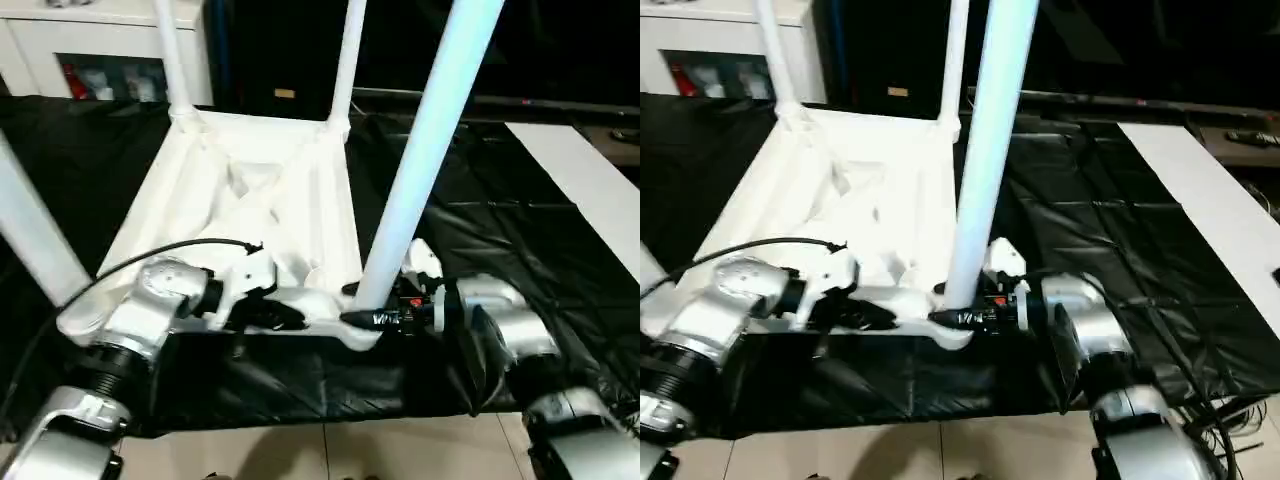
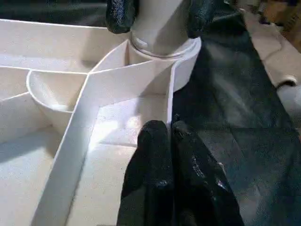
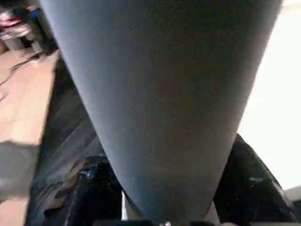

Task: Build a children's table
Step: Rotate leg to tighten

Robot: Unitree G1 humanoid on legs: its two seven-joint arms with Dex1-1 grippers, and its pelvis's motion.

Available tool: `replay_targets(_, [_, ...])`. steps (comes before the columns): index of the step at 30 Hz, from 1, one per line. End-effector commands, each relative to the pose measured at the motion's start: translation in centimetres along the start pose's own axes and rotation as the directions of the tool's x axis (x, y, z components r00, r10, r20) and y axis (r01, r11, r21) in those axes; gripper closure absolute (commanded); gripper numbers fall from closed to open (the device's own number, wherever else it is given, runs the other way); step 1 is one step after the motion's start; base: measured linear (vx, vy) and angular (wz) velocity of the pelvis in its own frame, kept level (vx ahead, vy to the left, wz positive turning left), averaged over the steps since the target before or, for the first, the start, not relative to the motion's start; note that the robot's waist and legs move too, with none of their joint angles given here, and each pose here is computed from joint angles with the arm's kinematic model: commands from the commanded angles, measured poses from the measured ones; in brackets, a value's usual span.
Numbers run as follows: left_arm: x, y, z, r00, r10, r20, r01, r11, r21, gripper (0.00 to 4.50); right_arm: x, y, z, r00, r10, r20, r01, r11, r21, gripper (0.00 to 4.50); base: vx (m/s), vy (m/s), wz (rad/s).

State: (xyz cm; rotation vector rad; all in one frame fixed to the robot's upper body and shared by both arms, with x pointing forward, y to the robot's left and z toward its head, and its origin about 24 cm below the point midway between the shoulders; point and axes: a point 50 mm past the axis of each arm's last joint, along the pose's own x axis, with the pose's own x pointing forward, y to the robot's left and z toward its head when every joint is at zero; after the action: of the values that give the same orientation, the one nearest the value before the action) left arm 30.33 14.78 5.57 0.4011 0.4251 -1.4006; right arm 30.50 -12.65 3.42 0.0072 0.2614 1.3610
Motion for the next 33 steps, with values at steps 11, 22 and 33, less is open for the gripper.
replay_targets(11, [5.6, 0.5, 3.0, 0.961, 0.266, 0.075, -0.262, 0.963, -0.055, 4.50, 8.0, 0.5, -1.3, 0.886, -0.455, 0.091, 0.421, 0.870, 0.257, 2.50, 0.000, 0.000, 0.00])
replay_targets(22, [5.6, 1.0, 3.4, 0.962, 0.268, 0.054, -0.266, 0.963, -0.044, 4.50, 9.3, -0.1, 0.9, 0.874, -0.464, 0.142, 0.428, 0.875, 0.226, 1.62, 0.000, 0.000, 0.00])
replay_targets(33, [2.4, 0.6, 1.6, 0.993, 0.101, 0.059, -0.101, 0.995, -0.001, 4.50, 3.0, -1.0, -0.2, 0.980, -0.196, 0.027, 0.195, 0.980, 0.038, 1.29, 0.000, 0.000, 0.00])
